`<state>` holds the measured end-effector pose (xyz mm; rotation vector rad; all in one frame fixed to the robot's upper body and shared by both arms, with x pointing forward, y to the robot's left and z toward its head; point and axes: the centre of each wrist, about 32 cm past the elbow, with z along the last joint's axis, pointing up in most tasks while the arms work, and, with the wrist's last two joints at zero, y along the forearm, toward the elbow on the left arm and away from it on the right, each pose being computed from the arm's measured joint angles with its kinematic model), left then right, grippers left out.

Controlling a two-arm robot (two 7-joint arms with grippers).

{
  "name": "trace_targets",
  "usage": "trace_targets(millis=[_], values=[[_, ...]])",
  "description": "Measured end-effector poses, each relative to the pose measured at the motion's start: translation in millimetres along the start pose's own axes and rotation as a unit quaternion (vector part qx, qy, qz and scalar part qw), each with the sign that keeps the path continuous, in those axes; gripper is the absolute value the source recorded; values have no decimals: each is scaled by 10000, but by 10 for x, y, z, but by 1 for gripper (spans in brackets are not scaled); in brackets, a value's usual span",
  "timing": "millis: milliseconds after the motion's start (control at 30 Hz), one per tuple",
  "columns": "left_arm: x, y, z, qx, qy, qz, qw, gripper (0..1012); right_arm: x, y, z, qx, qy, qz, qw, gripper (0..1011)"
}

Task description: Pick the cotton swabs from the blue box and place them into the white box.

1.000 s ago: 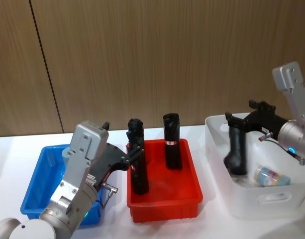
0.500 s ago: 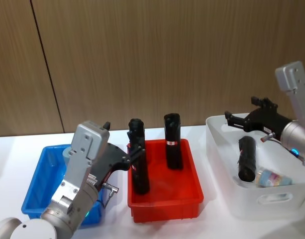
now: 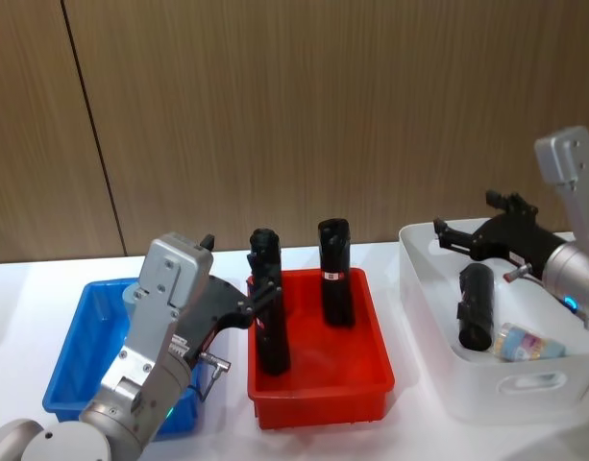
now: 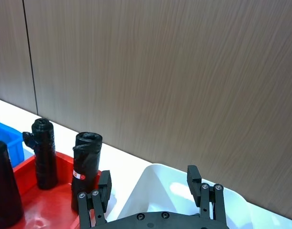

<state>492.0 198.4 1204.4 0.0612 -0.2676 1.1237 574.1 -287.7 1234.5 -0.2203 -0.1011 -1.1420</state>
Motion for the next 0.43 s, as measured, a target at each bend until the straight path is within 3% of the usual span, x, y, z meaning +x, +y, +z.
trace_targets(millis=[433], values=[[0, 0, 0, 0, 0, 0, 10000, 1004, -295, -215, -156, 243, 118, -104, 9996, 1002]])
